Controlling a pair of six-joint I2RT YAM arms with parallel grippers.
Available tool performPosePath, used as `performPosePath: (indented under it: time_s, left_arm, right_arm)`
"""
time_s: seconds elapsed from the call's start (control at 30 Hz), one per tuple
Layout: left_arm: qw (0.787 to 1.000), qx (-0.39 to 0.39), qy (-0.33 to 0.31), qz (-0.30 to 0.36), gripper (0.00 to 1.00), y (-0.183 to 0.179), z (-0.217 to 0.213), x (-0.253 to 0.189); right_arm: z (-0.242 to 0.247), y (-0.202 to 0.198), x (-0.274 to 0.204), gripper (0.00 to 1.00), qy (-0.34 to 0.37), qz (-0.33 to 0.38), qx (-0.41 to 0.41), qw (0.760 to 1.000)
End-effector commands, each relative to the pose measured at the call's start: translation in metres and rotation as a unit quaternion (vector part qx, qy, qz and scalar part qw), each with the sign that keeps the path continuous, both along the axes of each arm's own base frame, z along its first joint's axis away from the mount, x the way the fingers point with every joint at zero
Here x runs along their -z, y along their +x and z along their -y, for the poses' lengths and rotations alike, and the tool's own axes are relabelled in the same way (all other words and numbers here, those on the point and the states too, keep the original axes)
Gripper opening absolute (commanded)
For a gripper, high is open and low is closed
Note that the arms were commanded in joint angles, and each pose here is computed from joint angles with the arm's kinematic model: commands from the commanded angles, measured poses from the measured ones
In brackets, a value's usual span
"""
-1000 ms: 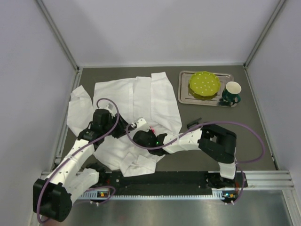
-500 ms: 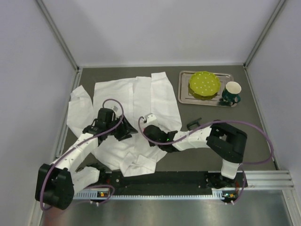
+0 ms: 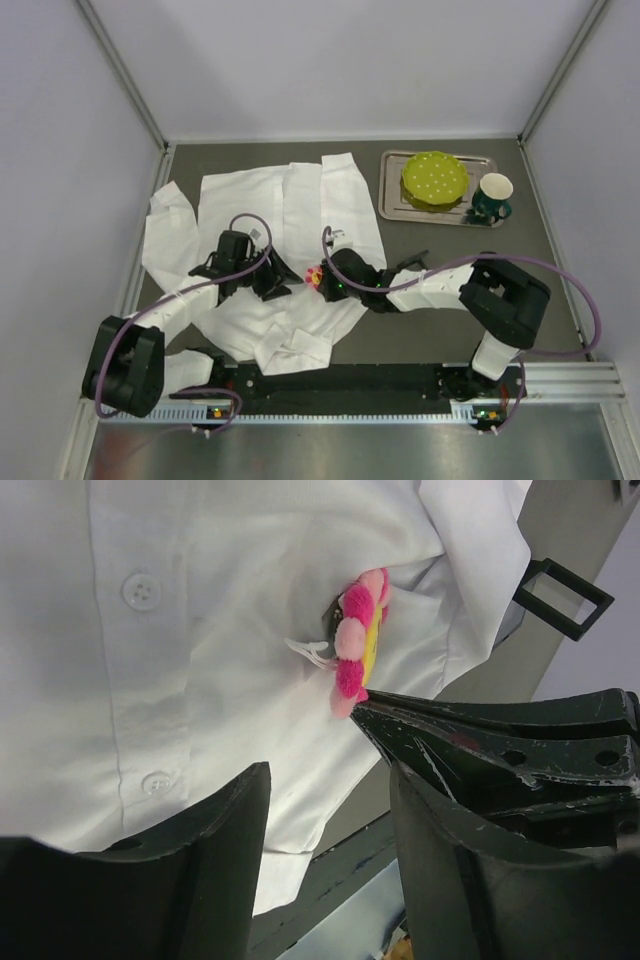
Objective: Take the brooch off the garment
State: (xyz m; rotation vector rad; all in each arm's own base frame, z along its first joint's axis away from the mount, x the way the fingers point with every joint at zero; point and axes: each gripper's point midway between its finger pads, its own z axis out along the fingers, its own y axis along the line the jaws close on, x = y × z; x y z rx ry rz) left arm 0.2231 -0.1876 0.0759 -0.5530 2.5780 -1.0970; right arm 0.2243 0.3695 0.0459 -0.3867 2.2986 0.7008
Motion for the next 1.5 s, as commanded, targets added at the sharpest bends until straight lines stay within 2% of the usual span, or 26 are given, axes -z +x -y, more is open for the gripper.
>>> performPosePath:
  time_s: [0.0,0.23,0.67,0.7,0.83,0.9,0.93,1.0,1.13,1.33,1.47]
  left_arm:
    - [0.999,-0.002,-0.028,0.023,0.55,0.015,0.013,-0.008]
    - [1.000,-0.008,-0.020,0.021,0.50,0.023,0.022,0.003]
    - [0.998,-0.013,-0.003,0.067,0.29,0.045,0.030,-0.001]
    - [0.998,-0.011,-0.005,0.068,0.26,0.045,0.031,-0.002]
    - [0.997,-0.007,-0.010,0.081,0.06,0.049,0.037,-0.008]
    - [0.996,0.000,-0.012,0.087,0.03,0.048,0.041,-0.012]
    - [0.996,0.000,-0.010,0.090,0.00,0.048,0.041,-0.014]
    - [0.996,0.004,-0.010,0.091,0.00,0.045,0.045,-0.016]
    - [0.996,0.008,-0.025,0.088,0.00,0.040,0.052,-0.024]
    - [0.995,0.008,-0.042,0.089,0.00,0.036,0.060,-0.041]
    - [0.995,0.014,-0.060,0.074,0.00,0.033,0.066,-0.044]
  right_arm:
    - [-0.010,0.003,-0.027,0.00,0.076,-0.002,-0.002,0.997]
    - [-0.004,0.005,-0.027,0.00,0.097,-0.011,0.008,0.995]
    - [0.006,0.005,-0.020,0.00,0.093,-0.013,0.012,0.995]
    - [0.005,0.006,-0.021,0.00,0.095,-0.012,0.012,0.995]
    - [0.009,0.005,-0.016,0.00,0.088,-0.016,0.013,0.996]
    - [0.011,0.004,-0.014,0.00,0.079,-0.018,0.012,0.997]
    - [0.012,0.004,-0.014,0.07,0.072,-0.015,0.006,0.997]
    - [0.009,0.003,-0.016,0.16,0.058,-0.014,-0.005,0.998]
    - [0.011,-0.002,-0.022,0.47,0.002,0.018,-0.017,1.000]
    - [0.009,0.001,-0.030,0.69,-0.056,0.070,-0.004,0.996]
    - [0.002,0.006,-0.033,0.74,-0.046,0.086,0.010,0.995]
